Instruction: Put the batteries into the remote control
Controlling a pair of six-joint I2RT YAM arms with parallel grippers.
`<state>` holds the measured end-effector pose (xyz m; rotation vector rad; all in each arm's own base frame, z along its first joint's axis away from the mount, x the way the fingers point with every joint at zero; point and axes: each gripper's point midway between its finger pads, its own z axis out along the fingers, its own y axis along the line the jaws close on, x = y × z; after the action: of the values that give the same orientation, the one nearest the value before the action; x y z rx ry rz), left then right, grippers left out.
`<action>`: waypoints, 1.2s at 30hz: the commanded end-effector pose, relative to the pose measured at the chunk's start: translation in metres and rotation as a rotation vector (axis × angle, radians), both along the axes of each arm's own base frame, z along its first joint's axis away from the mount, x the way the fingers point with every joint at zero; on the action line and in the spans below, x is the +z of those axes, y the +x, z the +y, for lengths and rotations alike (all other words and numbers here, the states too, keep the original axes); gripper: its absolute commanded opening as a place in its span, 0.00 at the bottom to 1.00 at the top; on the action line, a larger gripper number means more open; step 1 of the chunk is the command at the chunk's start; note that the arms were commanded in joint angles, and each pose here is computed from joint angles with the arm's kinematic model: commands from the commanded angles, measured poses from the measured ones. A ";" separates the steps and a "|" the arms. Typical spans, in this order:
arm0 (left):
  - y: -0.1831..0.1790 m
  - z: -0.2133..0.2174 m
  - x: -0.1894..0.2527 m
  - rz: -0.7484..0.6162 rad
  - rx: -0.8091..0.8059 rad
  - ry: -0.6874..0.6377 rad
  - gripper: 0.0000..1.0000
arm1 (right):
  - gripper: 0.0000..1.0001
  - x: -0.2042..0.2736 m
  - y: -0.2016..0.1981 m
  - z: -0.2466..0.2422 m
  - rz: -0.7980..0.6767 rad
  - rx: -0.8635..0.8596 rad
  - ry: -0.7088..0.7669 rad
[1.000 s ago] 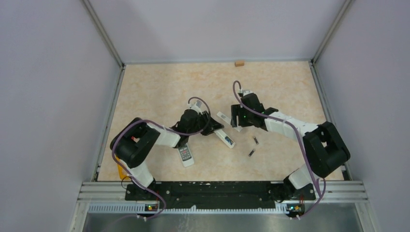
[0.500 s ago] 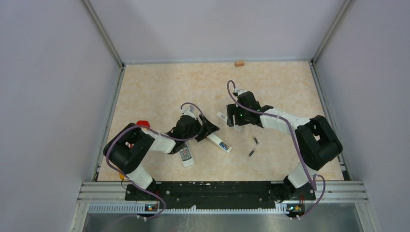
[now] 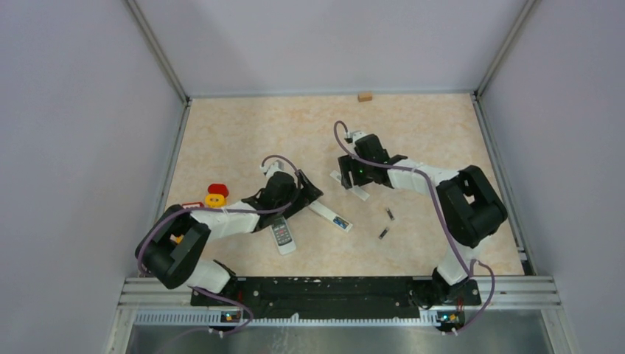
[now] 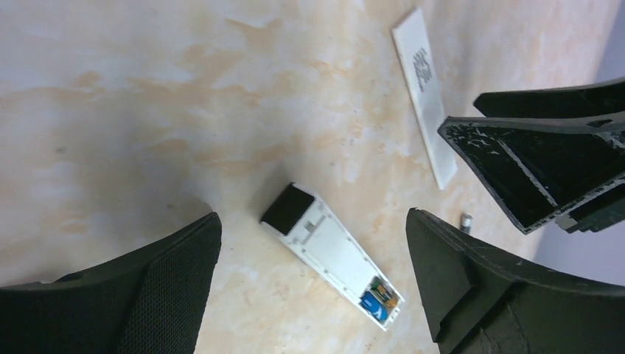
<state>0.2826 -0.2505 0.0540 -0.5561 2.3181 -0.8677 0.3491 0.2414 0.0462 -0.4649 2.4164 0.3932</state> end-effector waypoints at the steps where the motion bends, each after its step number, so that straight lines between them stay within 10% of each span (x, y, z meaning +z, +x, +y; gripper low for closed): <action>1: 0.002 0.034 -0.005 0.015 0.087 0.182 0.99 | 0.68 0.018 0.024 0.023 -0.126 0.086 -0.028; 26: 0.059 0.018 0.031 -0.011 -0.150 -0.124 0.68 | 0.33 -0.042 0.013 0.029 0.078 0.299 -0.333; 36: 0.068 0.001 0.035 -0.063 -0.239 -0.200 0.66 | 0.28 -0.001 0.027 0.046 -0.103 0.298 -0.208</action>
<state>0.3371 -0.2378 0.0668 -0.4392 2.3779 -1.1255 0.3759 0.2812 0.0260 -0.9111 2.3926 0.1856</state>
